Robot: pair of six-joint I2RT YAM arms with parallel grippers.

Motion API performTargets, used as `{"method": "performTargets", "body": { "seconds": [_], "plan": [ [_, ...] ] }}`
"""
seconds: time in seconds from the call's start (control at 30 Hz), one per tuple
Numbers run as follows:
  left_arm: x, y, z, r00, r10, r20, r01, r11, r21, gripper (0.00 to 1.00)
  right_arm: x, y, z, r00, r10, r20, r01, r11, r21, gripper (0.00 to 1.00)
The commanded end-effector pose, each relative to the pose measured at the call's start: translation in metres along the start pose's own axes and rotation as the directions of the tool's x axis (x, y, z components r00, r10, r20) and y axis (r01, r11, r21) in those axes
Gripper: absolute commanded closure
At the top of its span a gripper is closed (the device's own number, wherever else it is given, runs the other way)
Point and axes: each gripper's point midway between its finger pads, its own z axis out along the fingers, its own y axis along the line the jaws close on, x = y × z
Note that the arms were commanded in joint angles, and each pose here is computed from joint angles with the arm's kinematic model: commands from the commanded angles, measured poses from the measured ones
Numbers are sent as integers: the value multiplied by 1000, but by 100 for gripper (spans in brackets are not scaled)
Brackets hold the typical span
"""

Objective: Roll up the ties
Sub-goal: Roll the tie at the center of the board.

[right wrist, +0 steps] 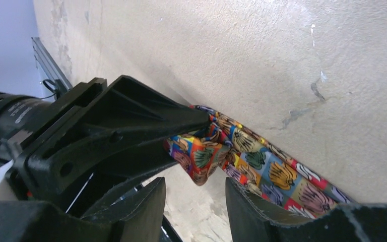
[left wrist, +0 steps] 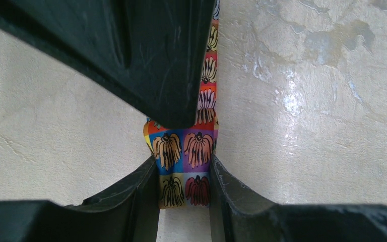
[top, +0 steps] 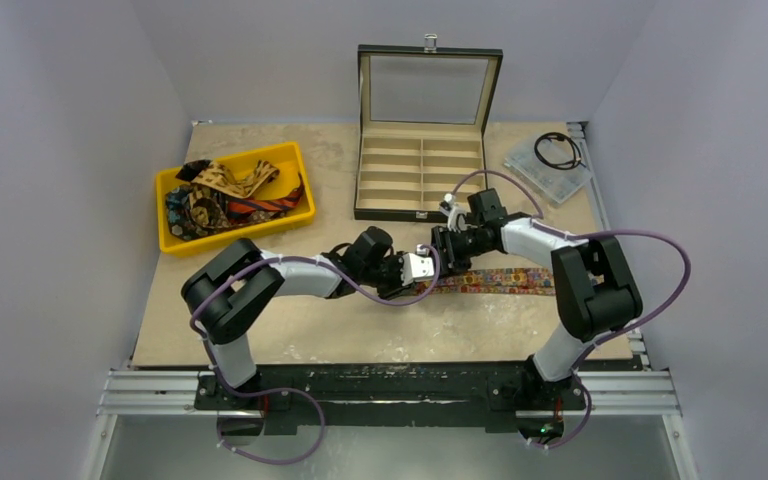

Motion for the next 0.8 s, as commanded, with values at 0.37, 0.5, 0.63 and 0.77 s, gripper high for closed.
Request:
{"method": "performTargets", "body": {
  "seconds": [0.37,0.5,0.63,0.77],
  "plan": [
    [59,-18,0,980,-20,-199,29,999,43,79,-10,-4,26,1000,23,-1,-23,999,-42,79],
    [57,-18,1,980,-32,-199,41,998,42,77,-5,-6,25,1000,4,-25,-4,999,-37,100],
    [56,-20,2,980,-50,-194,61,997,48,76,-1,-12,23,999,-19,-36,19,1000,-3,100],
    [54,-21,3,980,-63,-186,75,996,55,75,2,-25,25,999,-25,-49,27,998,54,100]
  ]
}}
